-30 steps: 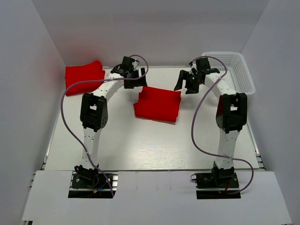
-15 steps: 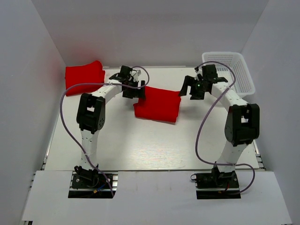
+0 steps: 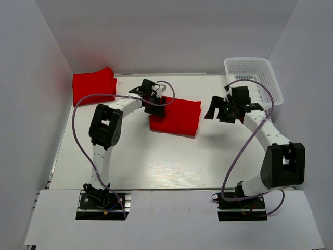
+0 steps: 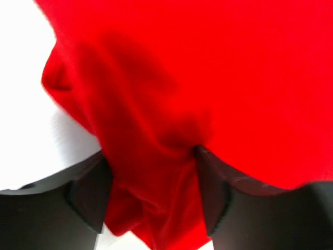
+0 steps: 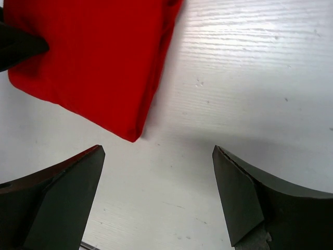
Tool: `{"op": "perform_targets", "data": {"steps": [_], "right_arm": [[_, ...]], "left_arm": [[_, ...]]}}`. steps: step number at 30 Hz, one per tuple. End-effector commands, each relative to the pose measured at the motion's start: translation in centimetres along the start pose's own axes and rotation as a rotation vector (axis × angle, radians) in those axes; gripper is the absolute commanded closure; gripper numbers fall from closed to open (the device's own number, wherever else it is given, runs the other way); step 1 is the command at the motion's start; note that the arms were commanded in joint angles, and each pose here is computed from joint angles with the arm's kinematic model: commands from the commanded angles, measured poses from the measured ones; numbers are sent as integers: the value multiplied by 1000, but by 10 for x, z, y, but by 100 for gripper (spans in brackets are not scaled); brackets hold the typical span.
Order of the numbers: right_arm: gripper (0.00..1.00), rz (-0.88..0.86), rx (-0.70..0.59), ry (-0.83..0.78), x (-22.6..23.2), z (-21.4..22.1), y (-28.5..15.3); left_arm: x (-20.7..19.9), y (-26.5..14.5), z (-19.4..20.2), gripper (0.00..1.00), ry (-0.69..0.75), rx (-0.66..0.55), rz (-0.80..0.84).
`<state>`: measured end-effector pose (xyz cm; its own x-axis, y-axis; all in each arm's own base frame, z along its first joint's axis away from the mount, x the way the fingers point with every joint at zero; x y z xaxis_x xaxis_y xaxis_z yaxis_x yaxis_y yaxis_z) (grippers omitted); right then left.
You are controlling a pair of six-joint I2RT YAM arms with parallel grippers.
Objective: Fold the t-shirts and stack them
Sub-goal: Put the neatly folded tshirt into the corner of the board with the left arm
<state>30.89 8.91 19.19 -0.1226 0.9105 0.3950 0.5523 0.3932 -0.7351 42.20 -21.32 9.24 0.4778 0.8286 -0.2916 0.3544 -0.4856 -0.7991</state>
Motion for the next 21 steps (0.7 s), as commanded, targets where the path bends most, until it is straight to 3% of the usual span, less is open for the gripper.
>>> {"op": "perform_targets", "data": {"steps": [1, 6, 9, 16, 21], "right_arm": [[10, 65, -81, 0, -3, -1, -15], [10, 137, -136, -4, -5, 1, -36], [10, 177, -167, -5, -7, 3, -46], [10, 257, -205, 16, -14, 14, -59], [10, 289, -259, 11, -17, 16, -67]], "left_arm": [[-9, 17, 27, 31, 43, 93, -24], [-8, 26, 34, 61, -13, 119, -32], [-11, 27, 31, 97, -20, 102, -7], [-14, -10, -27, 100, 10, -92, 43], [-8, -35, -53, 100, 125, -157, 34]]}}
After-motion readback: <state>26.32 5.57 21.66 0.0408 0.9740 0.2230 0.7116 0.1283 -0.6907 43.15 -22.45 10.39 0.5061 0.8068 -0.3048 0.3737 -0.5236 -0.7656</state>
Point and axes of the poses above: each gripper's point midway between its finger pads, its own y axis out along the fingers, its own x axis along the line the jaws close on, z = x × y, the point moved 8 cm from there along -y, back along the fingers, and after that the axes turned 1 degree about -y, right-handed, at the moved point
